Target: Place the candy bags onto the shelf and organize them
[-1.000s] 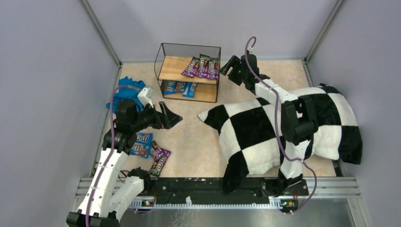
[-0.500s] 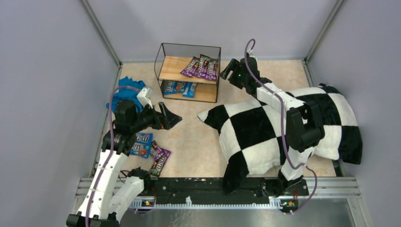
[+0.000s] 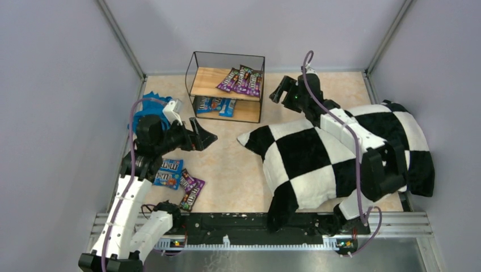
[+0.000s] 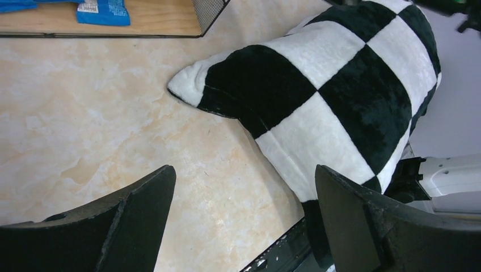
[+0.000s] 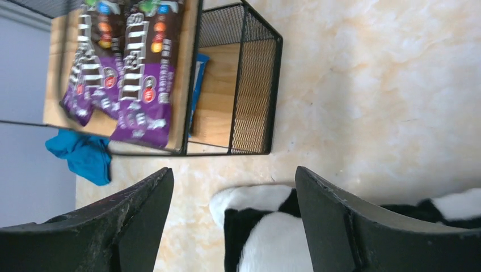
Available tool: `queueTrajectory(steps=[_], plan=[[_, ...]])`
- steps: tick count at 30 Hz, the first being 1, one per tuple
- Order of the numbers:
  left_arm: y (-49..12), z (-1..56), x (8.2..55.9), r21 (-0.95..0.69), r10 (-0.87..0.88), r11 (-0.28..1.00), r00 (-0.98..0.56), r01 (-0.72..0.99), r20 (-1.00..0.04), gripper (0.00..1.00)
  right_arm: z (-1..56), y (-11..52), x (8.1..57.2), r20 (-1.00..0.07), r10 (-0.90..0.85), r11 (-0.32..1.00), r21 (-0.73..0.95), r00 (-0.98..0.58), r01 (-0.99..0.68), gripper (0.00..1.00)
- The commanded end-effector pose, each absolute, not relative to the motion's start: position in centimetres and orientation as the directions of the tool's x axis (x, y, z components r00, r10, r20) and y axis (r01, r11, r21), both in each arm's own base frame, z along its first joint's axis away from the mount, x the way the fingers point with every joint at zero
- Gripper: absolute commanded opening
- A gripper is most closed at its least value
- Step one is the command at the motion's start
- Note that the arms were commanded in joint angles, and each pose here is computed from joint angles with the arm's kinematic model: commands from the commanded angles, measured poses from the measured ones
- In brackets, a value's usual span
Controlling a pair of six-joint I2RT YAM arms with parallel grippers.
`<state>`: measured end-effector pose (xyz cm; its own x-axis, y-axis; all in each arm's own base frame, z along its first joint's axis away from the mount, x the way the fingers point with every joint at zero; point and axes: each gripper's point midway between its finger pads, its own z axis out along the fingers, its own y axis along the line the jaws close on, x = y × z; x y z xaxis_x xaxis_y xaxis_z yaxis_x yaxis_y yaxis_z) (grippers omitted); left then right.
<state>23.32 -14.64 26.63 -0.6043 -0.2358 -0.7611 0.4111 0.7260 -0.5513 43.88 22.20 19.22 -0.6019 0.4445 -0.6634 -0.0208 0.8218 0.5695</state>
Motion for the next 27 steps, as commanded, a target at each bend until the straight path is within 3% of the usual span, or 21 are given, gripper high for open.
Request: queueTrajectory(steps=[1, 9, 17, 22, 27], plan=[[-14.2, 26.8, 23.6, -0.536, -0.228, 0.747, -0.606, 0.394, -0.762, 0.99, 24.9, 20.6, 40.1, -0.771, 0.352, 0.858, 0.492, -0.531, -0.146, 0.79], [-13.4, 23.1, 22.6, -0.625, -0.35, 0.754, -0.681, 0.203, -0.643, 0.99, 24.7, 28.4, 31.2, -0.792, 0.177, 0.782, 0.474, -0.584, -0.406, 0.81], [-9.0, 26.8, 21.8, -0.509, -0.394, 0.857, -0.54, 0.077, -0.744, 0.99, 21.9, 39.4, 22.1, -0.724, 0.137, 0.558, 0.62, -0.676, -0.551, 0.81], [-7.2, 30.6, 20.7, -0.462, -0.392, 0.885, -0.438, 0.063, -0.809, 0.99, 19.1, 43.5, 18.1, -0.591, 0.244, 0.428, 0.777, -0.769, -0.461, 0.8], [-7.4, 32.3, 19.8, -0.454, -0.373, 0.884, -0.417, 0.11, -0.829, 0.99, 15.8, 46.9, 16.1, -0.426, 0.335, 0.379, 0.877, -0.84, -0.294, 0.79]])
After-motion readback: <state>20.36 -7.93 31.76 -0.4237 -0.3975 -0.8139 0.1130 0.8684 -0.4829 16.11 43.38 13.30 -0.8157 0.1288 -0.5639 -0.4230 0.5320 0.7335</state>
